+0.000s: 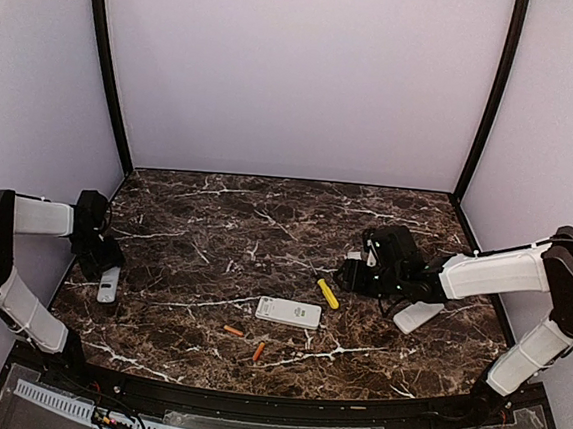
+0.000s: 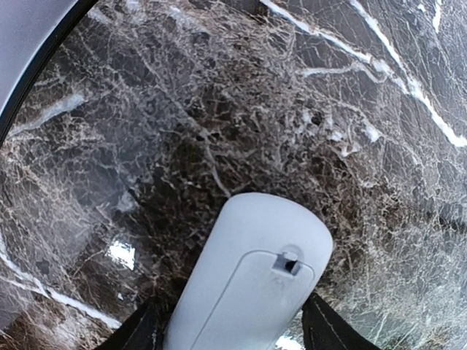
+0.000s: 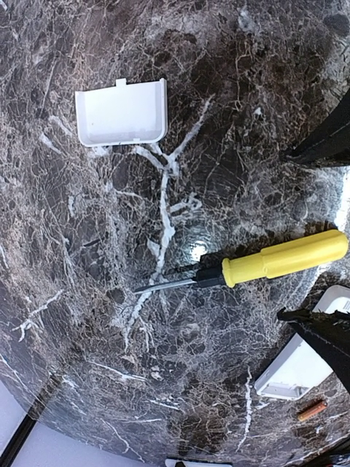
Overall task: Unload the batteries from the remote control
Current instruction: Move the remote control to the center of the board, then remove the battery cover from the remote control.
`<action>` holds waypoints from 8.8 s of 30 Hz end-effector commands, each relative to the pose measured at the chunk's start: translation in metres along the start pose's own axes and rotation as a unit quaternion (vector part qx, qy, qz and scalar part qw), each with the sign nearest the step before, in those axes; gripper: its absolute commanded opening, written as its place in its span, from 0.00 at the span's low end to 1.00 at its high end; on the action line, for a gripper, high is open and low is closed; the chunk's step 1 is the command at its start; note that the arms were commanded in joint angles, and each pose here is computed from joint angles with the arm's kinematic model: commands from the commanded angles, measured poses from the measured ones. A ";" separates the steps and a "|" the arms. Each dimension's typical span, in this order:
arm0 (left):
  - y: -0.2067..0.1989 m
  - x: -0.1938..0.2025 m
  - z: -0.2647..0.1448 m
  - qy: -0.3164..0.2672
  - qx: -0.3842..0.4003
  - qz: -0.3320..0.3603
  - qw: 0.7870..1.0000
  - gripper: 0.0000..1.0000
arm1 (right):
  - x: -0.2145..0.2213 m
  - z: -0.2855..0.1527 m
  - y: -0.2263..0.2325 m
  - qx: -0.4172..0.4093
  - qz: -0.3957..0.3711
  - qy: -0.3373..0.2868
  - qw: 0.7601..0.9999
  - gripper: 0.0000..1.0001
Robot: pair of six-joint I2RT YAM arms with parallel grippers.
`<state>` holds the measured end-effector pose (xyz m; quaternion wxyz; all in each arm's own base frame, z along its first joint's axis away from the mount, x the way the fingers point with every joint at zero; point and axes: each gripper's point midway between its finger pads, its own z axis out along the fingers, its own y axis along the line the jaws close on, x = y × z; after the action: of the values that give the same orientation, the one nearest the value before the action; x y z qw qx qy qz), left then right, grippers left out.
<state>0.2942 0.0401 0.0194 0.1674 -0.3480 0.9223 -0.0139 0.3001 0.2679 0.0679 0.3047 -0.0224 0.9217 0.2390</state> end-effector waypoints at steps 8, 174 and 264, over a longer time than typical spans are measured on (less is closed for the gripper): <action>-0.003 0.034 0.011 0.068 0.018 0.010 0.997 0.39 | -0.005 -0.003 -0.005 0.011 -0.004 -0.013 1.000 0.64; -0.143 0.172 -0.031 0.182 0.269 0.202 0.924 0.44 | 0.043 0.109 0.210 -0.130 -0.115 0.120 0.978 0.29; -0.143 0.171 -0.033 0.183 0.265 0.205 0.925 0.41 | 0.030 0.099 0.209 -0.114 -0.115 0.115 0.980 0.43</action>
<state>0.2669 -0.1906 0.0283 0.1049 -0.0793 0.9420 -0.3087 0.2922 0.4940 0.0793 0.2258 -0.1797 0.9079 0.3041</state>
